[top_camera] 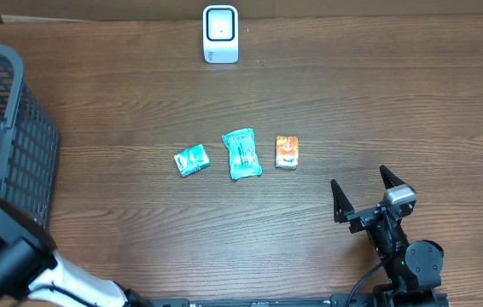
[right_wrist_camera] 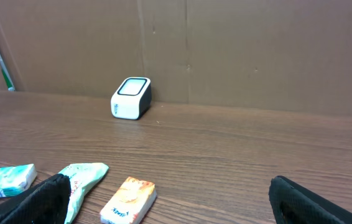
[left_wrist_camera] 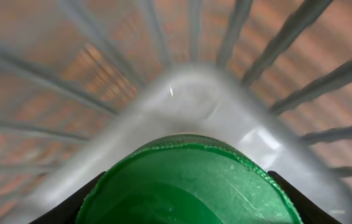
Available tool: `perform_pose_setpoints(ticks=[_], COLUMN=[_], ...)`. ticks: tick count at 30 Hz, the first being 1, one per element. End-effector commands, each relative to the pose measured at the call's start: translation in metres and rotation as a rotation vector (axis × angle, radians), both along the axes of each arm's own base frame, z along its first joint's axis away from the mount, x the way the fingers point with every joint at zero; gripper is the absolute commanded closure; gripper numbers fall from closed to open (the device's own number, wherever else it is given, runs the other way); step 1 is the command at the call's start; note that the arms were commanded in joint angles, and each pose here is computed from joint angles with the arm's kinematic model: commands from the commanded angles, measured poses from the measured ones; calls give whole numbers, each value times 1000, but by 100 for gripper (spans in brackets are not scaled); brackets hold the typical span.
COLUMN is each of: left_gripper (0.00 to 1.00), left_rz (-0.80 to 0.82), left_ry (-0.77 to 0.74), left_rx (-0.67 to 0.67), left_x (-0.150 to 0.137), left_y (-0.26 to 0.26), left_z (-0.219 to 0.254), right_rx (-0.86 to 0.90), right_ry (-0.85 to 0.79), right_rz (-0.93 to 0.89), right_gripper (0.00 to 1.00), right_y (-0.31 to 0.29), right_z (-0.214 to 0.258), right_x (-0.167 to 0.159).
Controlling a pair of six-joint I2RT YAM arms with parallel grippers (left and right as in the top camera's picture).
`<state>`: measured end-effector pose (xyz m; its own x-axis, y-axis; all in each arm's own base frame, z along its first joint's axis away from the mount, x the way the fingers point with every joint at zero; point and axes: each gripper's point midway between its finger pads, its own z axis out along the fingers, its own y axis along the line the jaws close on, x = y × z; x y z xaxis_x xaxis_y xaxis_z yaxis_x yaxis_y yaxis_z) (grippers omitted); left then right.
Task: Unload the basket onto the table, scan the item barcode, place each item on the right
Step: 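Reach the left gripper into the basket and grasp the green-lidded jar, then set the green-lidded jar on the table left of the Kleenex pack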
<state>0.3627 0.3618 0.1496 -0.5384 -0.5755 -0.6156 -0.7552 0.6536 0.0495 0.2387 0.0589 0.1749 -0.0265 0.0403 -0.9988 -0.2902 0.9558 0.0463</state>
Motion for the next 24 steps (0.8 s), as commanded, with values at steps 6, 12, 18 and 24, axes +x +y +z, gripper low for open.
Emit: perform_pose_setpoints(ticks=[6,12,18,24], left_gripper=[45,44,44,43], left_rz=[105,-131,-405,-581], left_ry=[-416,-634,-722,-552], left_rx=[94,40,-71,-223], left_x=[-19,-11,1,18], left_y=[-38,-114,-206,-285], left_z=[168,242,272,227], right_rx=[3,3,3,3], right_ry=[-4,-3,-4,-4], right_rz=[5,5,5,5], right_gripper=[0,0,0,0], right_y=[1,1,1,1], right_z=[-2,-2,-2,-2], right_x=[0,0,0,0])
